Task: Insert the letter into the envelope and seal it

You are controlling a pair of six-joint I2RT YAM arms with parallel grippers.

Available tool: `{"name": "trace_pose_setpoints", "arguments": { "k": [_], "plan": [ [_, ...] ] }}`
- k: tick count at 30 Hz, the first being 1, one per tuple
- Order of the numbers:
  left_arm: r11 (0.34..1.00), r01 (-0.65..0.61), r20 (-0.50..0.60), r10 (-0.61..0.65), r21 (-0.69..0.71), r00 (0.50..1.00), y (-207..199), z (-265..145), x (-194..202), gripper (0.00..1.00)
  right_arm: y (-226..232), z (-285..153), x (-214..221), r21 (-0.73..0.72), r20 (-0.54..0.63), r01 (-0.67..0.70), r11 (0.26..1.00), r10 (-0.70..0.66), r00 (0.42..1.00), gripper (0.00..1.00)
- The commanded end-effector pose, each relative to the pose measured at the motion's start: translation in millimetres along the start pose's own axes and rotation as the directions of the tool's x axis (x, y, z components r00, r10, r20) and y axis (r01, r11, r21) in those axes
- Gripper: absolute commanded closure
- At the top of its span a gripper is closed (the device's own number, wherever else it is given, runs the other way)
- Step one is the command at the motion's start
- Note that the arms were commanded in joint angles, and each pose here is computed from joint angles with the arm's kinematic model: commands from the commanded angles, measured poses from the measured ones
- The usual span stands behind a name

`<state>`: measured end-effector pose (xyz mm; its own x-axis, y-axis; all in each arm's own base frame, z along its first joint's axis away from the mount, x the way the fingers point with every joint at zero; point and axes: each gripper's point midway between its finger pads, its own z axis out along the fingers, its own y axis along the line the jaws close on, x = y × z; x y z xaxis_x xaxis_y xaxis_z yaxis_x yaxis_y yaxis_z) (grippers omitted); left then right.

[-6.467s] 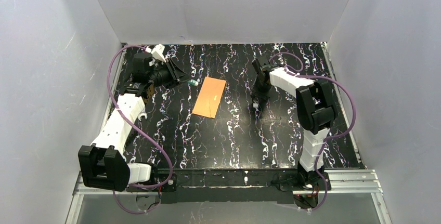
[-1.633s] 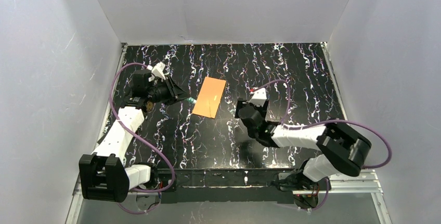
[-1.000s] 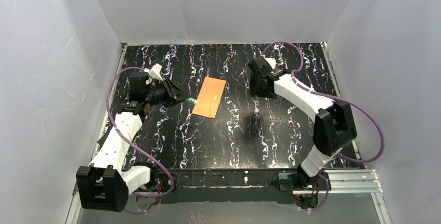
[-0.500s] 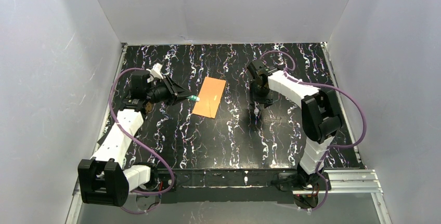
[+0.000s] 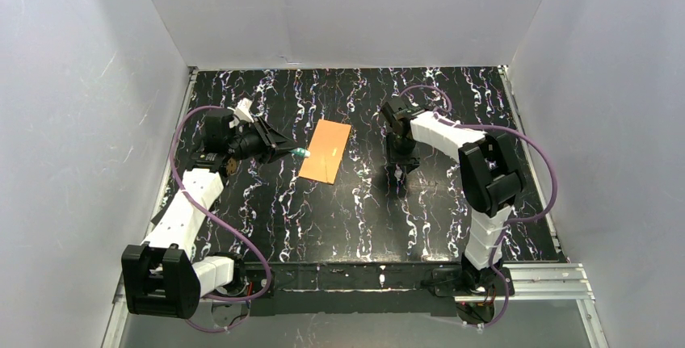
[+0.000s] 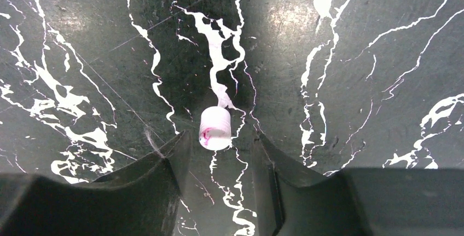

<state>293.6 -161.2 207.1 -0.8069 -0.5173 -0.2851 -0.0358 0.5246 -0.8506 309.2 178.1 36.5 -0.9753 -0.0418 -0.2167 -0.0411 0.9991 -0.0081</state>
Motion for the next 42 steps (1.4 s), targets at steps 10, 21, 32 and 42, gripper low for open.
{"name": "trace_pose_setpoints", "arguments": {
  "k": [10,21,32,42],
  "plan": [
    [1.000,-0.011,0.013,0.011,0.000,1.000,-5.4,-3.8,-4.6,1.00,5.0,7.4,-8.2,-0.013,-0.005,0.020,1.000,-0.020,1.000,0.67],
    [0.996,0.041,0.042,-0.044,0.076,0.998,-34.2,-9.6,-15.5,1.00,53.9,-50.6,-41.3,-0.314,0.183,0.096,0.945,-0.039,0.982,0.94],
    [0.904,0.361,-0.045,-0.361,0.230,0.932,-97.4,-2.1,-50.5,1.00,165.3,-277.6,-78.8,-0.944,0.301,0.243,0.222,0.280,0.912,0.91],
    [0.888,0.379,-0.093,-0.367,0.260,0.925,-120.9,-1.8,-63.2,1.00,172.3,-314.0,-79.7,-0.963,0.261,0.232,0.139,0.252,0.932,0.90]
  ]
}}
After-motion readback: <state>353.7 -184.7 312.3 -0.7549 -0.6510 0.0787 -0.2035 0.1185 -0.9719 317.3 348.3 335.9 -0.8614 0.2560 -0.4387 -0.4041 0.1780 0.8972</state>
